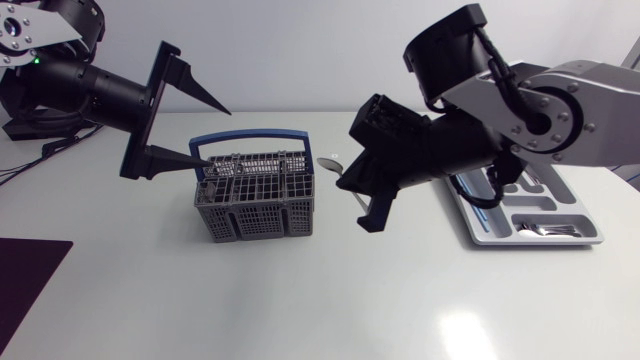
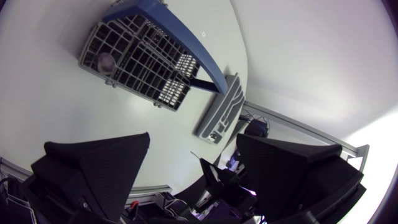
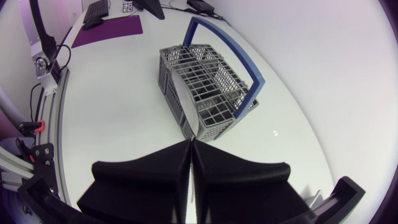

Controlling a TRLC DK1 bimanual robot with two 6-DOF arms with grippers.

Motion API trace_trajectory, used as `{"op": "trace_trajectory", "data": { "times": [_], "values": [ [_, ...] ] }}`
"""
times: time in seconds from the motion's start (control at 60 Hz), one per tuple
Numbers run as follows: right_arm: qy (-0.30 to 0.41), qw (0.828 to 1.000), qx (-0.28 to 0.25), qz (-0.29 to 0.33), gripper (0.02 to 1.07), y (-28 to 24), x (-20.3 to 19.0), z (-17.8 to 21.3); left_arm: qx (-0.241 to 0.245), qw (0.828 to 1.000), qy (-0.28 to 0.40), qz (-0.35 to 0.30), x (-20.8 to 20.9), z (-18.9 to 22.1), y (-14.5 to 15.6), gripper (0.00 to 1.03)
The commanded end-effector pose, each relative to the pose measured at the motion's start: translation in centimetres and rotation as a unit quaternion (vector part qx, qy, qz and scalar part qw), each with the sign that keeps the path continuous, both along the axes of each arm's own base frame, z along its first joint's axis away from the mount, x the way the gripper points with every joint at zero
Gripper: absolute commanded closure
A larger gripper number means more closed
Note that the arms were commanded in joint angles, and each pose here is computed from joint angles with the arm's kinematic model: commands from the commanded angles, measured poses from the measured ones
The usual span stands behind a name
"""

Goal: Unload the cutlery basket into the drawer organizer.

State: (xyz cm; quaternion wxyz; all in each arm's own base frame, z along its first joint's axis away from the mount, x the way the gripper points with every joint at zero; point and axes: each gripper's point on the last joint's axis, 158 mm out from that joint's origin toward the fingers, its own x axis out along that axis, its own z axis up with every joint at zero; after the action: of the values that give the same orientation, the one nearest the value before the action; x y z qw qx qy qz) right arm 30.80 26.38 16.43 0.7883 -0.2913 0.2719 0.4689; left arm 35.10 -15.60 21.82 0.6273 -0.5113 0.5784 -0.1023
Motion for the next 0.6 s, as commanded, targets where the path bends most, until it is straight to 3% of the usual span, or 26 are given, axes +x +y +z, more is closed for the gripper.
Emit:
{"op": "trace_trajectory", "data": {
  "times": [0.0, 0.25, 0.583],
  "values": [
    [0.002, 1.0, -0.017, 0.011, 1.02, -1.6, -0.5, -0.6, 0.027, 1.0, -0.009, -0.011, 0.1, -1.0, 0.6, 0.05],
    [0.022, 0.997, -0.062, 0.03, 1.02, -6.8, -0.8, -1.7, 0.155, 0.987, -0.026, -0.025, -0.1, -3.9, 2.6, 0.05],
    [0.016, 0.987, -0.157, 0.032, 1.02, -17.4, 0.7, -3.2, 0.243, 0.968, -0.034, -0.052, -0.6, -6.5, 4.5, 0.05]
  ]
}}
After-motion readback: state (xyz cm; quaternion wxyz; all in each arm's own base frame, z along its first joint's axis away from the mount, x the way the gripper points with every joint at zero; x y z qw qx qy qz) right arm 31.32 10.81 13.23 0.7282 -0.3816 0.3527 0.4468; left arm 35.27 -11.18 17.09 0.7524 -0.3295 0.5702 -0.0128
